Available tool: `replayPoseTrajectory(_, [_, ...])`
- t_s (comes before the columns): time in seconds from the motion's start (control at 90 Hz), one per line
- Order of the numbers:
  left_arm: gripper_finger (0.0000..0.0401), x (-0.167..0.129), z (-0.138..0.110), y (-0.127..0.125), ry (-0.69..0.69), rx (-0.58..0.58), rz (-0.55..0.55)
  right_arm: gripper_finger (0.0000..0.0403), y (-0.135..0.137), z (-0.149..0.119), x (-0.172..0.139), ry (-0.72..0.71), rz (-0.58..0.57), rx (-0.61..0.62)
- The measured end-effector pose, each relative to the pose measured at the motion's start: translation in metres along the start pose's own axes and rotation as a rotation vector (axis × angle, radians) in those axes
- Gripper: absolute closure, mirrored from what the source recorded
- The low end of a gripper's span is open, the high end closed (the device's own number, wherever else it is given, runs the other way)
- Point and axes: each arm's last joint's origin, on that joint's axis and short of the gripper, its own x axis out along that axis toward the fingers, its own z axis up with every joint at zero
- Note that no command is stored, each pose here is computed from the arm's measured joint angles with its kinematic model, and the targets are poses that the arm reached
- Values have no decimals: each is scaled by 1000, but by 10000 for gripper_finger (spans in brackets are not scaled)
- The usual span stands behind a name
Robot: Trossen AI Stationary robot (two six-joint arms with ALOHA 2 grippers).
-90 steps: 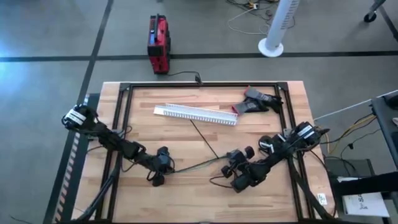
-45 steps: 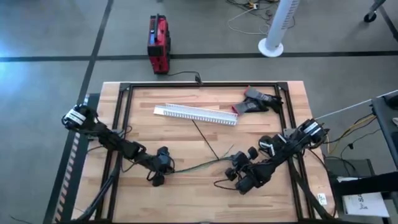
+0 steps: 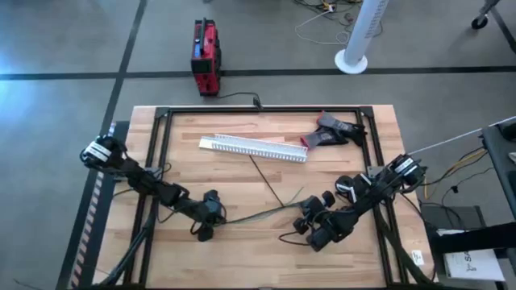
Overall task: Ziptie cables
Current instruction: Insert the black ziptie on the cable wires
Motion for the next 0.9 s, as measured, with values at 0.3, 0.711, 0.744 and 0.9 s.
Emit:
replayPoseTrajectory(0.3, [401, 0, 0, 0, 1, -1, 0, 403, -11, 6, -12, 95, -32, -50])
replayPoseTrajectory(0.711, [401, 0, 0, 0, -1, 0, -1, 403, 10, 19, 3, -29, 91, -8])
replayPoseTrajectory(0.744, [401, 0, 0, 0, -1, 0, -1, 403, 11, 18, 7, -12, 89, -8])
replayPoseTrajectory(0.9, [401, 0, 0, 0, -2, 0, -1, 403, 9, 17, 12, 12, 61, -20])
